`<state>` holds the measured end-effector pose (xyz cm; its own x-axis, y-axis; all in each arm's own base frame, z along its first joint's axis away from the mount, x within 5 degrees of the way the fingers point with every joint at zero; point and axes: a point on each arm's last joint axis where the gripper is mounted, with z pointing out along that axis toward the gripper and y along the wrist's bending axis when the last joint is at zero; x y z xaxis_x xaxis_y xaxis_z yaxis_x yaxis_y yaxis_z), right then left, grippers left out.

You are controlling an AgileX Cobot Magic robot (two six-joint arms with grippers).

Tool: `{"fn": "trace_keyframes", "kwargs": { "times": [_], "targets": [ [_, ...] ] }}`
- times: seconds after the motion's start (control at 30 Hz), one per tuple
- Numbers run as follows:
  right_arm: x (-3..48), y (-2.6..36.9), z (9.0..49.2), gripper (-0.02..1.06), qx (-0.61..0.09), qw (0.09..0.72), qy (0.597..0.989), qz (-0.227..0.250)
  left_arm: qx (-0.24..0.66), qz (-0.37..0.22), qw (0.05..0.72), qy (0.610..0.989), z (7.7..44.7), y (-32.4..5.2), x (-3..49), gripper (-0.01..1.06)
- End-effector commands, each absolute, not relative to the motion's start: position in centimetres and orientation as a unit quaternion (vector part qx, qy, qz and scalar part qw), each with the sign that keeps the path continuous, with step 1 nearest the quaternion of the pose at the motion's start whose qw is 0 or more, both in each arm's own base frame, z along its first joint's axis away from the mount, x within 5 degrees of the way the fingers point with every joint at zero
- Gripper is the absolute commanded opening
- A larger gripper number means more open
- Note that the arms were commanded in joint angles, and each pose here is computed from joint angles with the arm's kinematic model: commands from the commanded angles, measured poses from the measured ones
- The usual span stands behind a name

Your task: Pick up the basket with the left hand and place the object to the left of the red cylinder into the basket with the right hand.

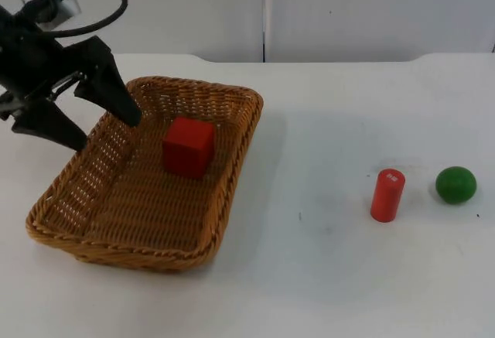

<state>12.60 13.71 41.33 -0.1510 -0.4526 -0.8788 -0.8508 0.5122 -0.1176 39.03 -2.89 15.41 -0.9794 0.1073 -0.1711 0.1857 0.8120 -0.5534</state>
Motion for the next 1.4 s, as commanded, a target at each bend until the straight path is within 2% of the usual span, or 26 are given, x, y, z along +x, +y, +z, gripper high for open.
{"fn": "trace_keyframes", "kwargs": {
  "times": [0.0,0.17,0.73,1.13,1.37],
  "targets": [
    [12.6,13.6,41.4,0.69,-0.444,0.481,0.727,0.208,0.080,-0.311,0.042,0.946,16.4,-3.1,38.4,0.84],
    [12.6,13.6,41.4,0.69,-0.444,0.482,0.726,0.208,0.077,-0.324,0.010,0.943,17.7,-3.5,37.3,0.84],
    [12.6,13.6,41.4,0.69,-0.444,0.481,0.727,0.208,0.073,-0.285,0.065,0.954,22.9,-3.4,29.9,0.84],
    [12.6,13.6,41.4,0.69,-0.432,0.478,0.734,0.216,0.082,-0.266,0.146,0.949,26.5,-3.6,23.8,0.84],
    [12.6,13.6,41.4,0.69,-0.424,0.477,0.738,0.220,0.094,-0.242,0.257,0.931,29.9,-3.7,19.5,0.84]
  ]
}}
